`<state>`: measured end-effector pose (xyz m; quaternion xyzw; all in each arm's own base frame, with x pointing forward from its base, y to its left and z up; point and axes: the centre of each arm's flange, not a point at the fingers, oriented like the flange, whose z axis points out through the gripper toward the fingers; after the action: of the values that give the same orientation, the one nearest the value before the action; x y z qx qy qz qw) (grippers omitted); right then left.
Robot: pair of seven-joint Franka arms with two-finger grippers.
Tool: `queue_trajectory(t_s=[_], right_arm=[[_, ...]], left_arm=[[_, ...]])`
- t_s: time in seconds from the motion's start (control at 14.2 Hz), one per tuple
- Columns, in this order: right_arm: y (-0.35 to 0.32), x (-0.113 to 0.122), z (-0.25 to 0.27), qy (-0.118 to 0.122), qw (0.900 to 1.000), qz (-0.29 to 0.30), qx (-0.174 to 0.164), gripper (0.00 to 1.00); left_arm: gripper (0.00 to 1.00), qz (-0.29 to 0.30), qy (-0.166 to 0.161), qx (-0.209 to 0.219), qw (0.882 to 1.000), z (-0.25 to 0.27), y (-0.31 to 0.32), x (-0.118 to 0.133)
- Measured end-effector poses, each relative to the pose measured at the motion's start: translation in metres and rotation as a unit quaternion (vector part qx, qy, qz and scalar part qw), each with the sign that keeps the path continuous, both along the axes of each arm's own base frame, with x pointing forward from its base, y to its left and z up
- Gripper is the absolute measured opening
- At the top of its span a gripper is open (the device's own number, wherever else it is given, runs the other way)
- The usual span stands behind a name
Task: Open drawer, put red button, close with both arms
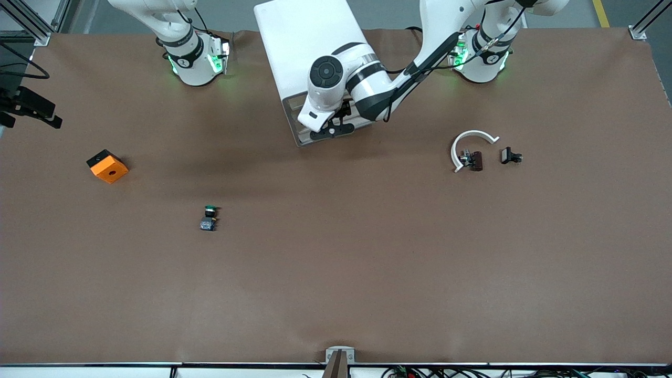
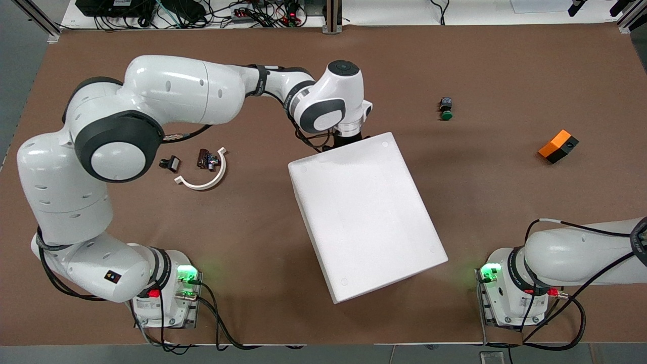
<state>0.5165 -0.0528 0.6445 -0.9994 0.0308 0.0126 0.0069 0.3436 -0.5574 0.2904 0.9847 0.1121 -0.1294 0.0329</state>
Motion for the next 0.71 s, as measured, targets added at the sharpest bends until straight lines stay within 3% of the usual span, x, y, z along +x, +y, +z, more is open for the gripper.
queue_trajectory(t_s=[0.21,0.42,0.71], right_arm=[[0.001,-0.012,-0.003,-0.011,1.0,-0.006,0.001,1.0],[0.001,-0.019,-0.002,-0.016,1.0,-0.006,0.001,1.0],[-0.002,-0.018,-0.001,-0.02,1.0,-0.008,0.0,1.0]], left_arm=[[1.0,0.037,-0.01,-0.025,0.999,0.017,0.005,0.046],[1.0,0.088,-0.021,-0.041,0.995,0.022,0.048,0.125],[1.0,0.142,-0.068,-0.035,0.987,0.035,0.141,0.222]])
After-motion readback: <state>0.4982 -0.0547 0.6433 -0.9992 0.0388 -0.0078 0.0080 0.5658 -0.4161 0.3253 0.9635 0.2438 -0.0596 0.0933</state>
